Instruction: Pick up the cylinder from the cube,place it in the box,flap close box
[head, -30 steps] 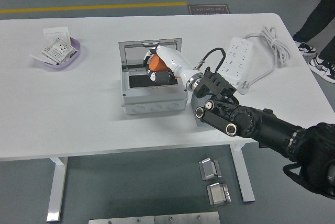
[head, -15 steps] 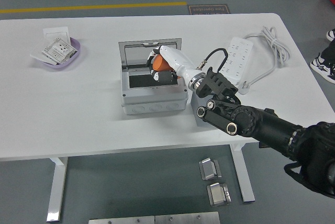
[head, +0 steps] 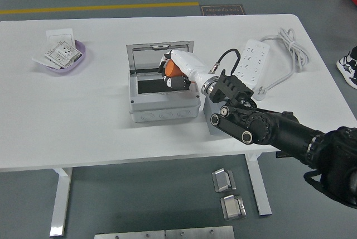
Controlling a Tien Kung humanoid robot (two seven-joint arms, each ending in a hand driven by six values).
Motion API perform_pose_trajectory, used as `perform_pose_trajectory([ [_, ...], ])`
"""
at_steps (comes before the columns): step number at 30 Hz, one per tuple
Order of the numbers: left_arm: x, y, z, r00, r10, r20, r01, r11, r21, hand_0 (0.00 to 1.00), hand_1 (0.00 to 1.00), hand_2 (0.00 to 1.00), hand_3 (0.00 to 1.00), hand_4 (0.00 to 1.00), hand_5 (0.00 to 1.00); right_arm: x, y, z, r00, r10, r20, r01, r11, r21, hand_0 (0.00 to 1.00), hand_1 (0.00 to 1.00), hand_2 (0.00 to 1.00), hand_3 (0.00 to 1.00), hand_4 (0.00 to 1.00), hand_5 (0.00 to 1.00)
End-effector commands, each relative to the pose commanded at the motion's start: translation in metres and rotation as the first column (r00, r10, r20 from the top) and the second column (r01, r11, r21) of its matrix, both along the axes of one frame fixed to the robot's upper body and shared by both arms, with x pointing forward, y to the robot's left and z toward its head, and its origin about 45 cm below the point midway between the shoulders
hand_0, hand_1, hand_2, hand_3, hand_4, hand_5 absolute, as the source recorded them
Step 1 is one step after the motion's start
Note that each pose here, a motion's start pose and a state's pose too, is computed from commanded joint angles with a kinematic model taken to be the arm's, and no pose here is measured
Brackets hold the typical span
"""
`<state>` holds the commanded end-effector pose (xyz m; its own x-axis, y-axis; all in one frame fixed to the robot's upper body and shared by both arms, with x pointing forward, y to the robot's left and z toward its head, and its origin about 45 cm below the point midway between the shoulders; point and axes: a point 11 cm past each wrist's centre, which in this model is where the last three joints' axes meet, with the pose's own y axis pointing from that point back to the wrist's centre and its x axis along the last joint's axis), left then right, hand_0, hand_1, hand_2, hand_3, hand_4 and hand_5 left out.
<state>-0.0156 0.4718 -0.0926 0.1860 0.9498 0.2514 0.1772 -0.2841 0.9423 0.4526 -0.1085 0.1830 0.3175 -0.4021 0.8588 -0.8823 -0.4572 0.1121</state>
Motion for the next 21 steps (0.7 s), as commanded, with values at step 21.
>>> perform_pose_trajectory([
  [21,0.0066,-0.0052,-0.0021,1.000,-0.023,0.005,0.023,1.000,-0.012,0.734,0.765,0.743,0.858,0.883,0.544,-0.0013,-0.0005,-0.0096,0.992,0.028,-0.125,-0.020,0.998,0.066,0.400,0.449,0.575,0.609,0.213,0.210],
])
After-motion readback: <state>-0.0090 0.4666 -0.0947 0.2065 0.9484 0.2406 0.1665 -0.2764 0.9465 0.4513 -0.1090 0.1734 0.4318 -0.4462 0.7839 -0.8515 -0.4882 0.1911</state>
